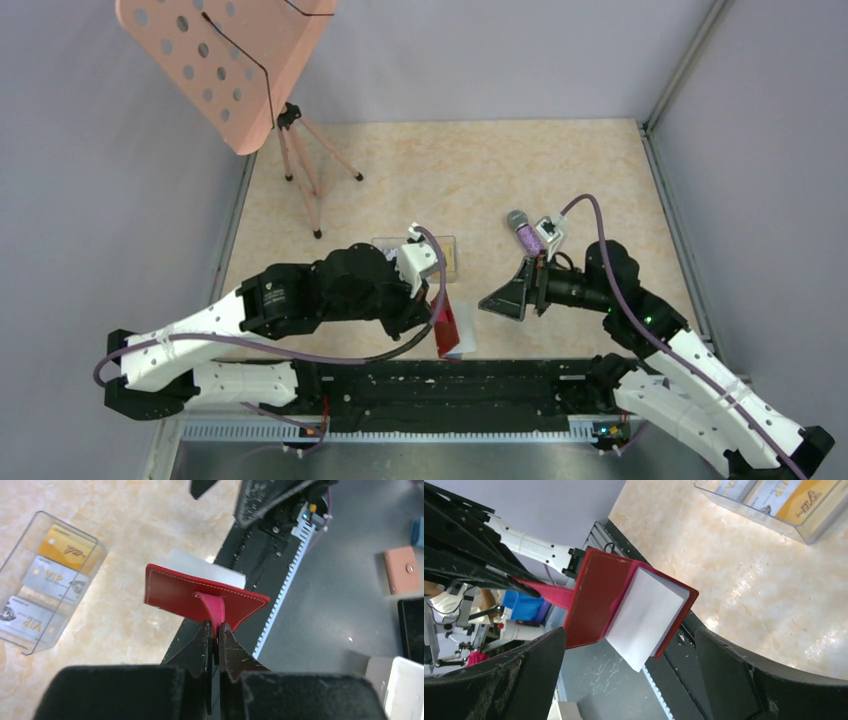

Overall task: Put the credit cards into the card holder
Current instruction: Open the card holder.

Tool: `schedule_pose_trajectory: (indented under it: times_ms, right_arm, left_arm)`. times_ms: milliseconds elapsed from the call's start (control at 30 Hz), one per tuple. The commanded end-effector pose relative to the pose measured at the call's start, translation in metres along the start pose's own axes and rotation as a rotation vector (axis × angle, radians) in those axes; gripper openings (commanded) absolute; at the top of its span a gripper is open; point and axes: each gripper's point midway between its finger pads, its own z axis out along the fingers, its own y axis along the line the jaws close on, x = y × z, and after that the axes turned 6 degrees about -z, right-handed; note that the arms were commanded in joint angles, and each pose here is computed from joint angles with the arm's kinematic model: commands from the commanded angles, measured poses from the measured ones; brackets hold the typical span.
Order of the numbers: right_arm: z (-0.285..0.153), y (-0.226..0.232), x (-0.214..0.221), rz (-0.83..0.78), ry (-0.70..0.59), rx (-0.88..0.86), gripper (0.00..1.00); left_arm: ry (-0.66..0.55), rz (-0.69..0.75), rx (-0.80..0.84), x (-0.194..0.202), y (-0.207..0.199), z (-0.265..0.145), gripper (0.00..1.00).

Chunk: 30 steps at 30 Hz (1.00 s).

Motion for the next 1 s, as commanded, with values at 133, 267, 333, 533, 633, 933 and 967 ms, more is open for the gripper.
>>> schedule_pose_trajectory:
  times_ms: [133, 267, 333, 533, 633, 933, 967]
  right_arm:
    - [0.002, 0.044, -0.035, -0.154, -0.089, -0.186, 0.99]
    - [0.007, 0.052, -0.039, -0.164, -0.1, -0.252, 0.99]
    - [0.009, 0.059, -0.044, -0.183, -0.116, -0.294, 0.99]
    - [0.02, 0.055, -0.041, -0.184, -0.092, -0.32, 0.99]
    - [0.021, 0.056, -0.038, -0.185, -0.09, -0.348, 0.99]
    - [0.034, 0.07, -0.01, -0.18, -0.012, -0.474, 0.95]
    - [0.037, 0.072, -0.004, -0.182, -0.001, -0.488, 0.95]
  left_arm:
    - [0.043, 0.112, 0.22, 0.0, -0.036, -0.008, 0.0]
    - [0.028, 0.155, 0.264, -0.004, -0.043, -0.007, 0.0]
    - [0.034, 0.185, 0.303, -0.003, -0.049, -0.007, 0.0]
    - [0.131, 0.265, 0.338, 0.016, -0.048, 0.005, 0.0]
    - [0.163, 0.309, 0.277, 0.02, -0.035, 0.01, 0.0]
    - [0.084, 0.435, 0.32, -0.005, -0.043, 0.0, 0.0]
    - [0.078, 0.444, 0.327, -0.005, -0.044, 0.0, 0.0]
